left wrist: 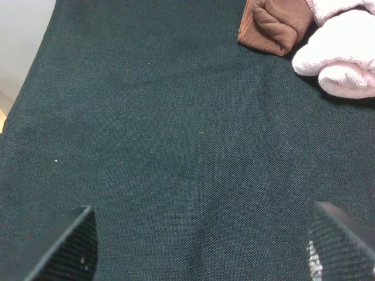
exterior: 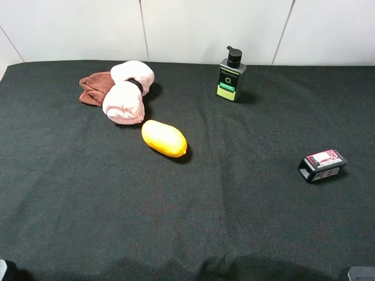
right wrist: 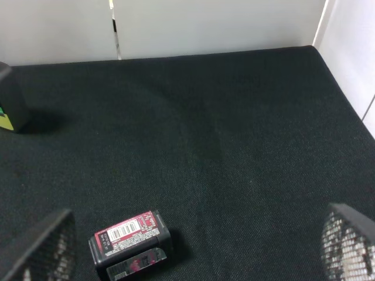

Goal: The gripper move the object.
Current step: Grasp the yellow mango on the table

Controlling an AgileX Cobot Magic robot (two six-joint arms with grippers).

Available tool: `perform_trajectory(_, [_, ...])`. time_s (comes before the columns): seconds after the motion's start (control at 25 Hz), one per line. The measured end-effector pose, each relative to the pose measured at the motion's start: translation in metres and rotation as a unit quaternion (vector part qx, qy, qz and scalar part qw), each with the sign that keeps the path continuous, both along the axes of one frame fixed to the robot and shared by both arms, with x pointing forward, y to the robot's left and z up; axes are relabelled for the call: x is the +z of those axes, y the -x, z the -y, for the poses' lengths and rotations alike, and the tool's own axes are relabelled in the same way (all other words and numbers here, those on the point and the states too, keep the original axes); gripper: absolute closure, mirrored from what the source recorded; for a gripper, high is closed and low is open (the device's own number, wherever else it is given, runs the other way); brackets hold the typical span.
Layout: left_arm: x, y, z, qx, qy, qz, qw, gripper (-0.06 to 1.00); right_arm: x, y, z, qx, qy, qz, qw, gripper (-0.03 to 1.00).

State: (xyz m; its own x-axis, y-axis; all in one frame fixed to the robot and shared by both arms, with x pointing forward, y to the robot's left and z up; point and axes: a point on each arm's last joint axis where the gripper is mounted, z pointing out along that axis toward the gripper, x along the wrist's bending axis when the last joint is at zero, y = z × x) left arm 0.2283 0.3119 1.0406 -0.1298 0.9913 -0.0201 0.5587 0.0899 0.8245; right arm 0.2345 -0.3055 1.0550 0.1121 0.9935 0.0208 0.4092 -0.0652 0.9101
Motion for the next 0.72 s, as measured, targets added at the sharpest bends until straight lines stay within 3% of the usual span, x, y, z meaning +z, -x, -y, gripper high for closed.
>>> perform_trajectory(0.72, [0.0,-0.0001,0.0002,0.002,0.005,0.001,1.0,0.18,0.0,0.0,0.0,0.0,0.0,0.0,1.0,0.34])
